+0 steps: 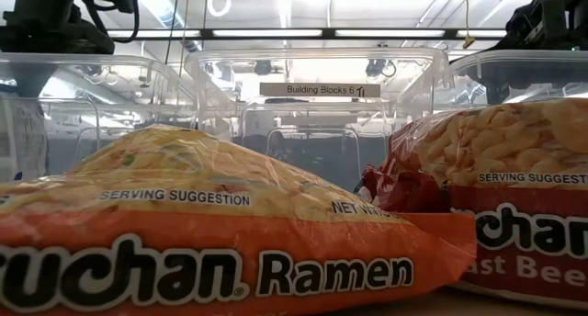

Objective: Sort Maruchan noodles
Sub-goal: Put the blue noodle pack into the left transparent bin

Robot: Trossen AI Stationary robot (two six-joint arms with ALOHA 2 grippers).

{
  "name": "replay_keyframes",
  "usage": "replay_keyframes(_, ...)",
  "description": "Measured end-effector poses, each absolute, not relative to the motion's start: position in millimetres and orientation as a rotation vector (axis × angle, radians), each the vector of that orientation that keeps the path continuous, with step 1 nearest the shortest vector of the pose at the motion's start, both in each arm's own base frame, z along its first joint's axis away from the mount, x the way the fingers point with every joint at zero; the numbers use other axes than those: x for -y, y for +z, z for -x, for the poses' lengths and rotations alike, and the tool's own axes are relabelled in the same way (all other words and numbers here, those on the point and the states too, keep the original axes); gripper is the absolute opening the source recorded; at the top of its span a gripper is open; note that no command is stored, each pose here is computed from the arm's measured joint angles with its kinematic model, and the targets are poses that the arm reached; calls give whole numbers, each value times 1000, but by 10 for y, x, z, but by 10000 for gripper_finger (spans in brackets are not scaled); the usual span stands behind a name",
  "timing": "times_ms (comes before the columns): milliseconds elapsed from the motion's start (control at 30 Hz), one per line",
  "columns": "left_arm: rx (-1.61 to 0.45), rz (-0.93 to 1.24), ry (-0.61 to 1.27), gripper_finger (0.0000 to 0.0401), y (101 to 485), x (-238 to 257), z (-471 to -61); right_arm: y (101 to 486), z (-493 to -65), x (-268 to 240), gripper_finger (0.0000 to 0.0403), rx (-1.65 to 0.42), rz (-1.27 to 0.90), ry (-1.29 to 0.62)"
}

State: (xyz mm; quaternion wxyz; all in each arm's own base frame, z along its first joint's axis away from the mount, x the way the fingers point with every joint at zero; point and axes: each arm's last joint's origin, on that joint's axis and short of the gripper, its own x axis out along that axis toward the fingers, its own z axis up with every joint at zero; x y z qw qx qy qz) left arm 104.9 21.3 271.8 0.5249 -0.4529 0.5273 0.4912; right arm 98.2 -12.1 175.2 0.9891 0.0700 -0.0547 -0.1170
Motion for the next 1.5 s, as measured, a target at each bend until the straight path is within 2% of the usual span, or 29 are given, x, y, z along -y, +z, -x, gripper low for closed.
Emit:
replay_keyframes(367,-1284,998,1133,108,2718,-222,-1048,1752,-982,121,18,110,-140,-235)
replay_keyframes(633,-1288,1060,1076,135,2796,-206,-1063,1753,-982,121,18,111,-141,-235)
replay_keyframes(767,-1141,1085,1071,137,3084,-224,-1087,1753,-982,122,18,111,-141,-238)
replay_keyframes(900,-854,1007,1145,137,3408,-289,-1100,1769,-980,122,18,127,-135,-237)
replay_keyframes(1000,-653,947,1143,137,3509,-381,-1203,1780,-979,122,18,138,-133,-237)
replay_keyframes(1067,-608,918,1146,137,3511,-484,-1283,1777,-981,122,18,134,-127,-237)
replay_keyframes(1267,-756,798,1155,138,3343,-970,-1565,1800,-1000,123,18,150,-108,-237)
replay_keyframes(1400,-909,811,1113,137,3123,-1313,-1705,1922,-977,121,18,278,-113,-227)
replay_keyframes(1500,-970,852,1176,137,2962,-1502,-1759,2025,-943,118,18,394,-136,-214)
